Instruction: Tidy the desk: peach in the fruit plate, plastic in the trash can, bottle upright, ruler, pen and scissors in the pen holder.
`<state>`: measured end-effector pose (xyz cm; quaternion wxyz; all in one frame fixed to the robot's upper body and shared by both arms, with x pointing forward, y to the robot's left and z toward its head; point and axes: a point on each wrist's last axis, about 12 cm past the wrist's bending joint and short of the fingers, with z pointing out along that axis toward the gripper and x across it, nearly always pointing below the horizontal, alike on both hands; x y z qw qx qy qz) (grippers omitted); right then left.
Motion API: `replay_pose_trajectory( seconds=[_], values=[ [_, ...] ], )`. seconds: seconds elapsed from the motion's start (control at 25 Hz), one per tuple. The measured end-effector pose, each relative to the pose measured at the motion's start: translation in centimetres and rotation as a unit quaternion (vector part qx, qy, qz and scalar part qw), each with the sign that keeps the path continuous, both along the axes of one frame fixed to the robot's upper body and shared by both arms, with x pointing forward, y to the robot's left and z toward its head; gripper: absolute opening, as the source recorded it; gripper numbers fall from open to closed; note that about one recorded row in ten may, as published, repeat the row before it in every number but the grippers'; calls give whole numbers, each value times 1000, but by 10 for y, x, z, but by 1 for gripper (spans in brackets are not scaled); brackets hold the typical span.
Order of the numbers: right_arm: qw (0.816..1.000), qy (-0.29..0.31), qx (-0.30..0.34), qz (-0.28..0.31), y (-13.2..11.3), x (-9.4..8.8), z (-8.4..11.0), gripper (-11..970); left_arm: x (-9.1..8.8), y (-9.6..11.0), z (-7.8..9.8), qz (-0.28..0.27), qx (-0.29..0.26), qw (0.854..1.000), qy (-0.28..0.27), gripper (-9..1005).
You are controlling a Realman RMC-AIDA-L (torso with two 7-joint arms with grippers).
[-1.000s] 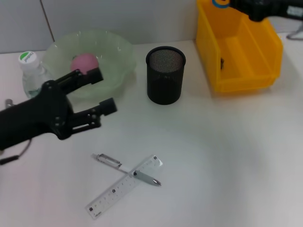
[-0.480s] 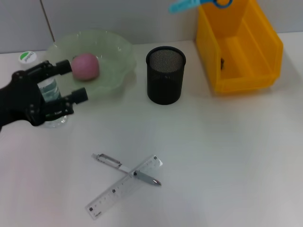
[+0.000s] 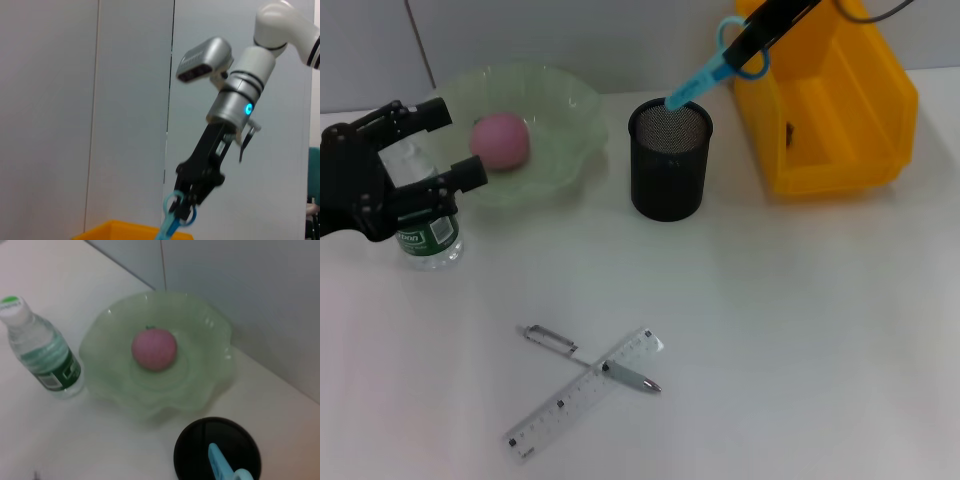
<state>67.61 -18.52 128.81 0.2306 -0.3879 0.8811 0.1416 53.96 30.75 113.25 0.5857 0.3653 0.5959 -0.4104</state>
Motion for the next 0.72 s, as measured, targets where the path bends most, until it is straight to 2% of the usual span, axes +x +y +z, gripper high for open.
replay_pose_trajectory(
  seconds=[0.08,0.2,0.24,0.6,0.72],
  values=[
    [1000,2,-4,0,3,2,-4,82,1,0,2,-1,-2,1000,2,835],
    [1000,1,-19,-5,13,8,-22,82,1,0,3,-1,-5,1000,7,835],
    [1000,1,-19,-5,13,8,-22,83,1,0,3,-1,-5,1000,7,835],
    [999,-6,-49,-6,36,12,-62,88,1,-1,3,2,-17,1000,15,836],
    [998,-8,-59,-6,39,12,-67,91,1,-2,2,3,-20,1000,18,836]
  ],
)
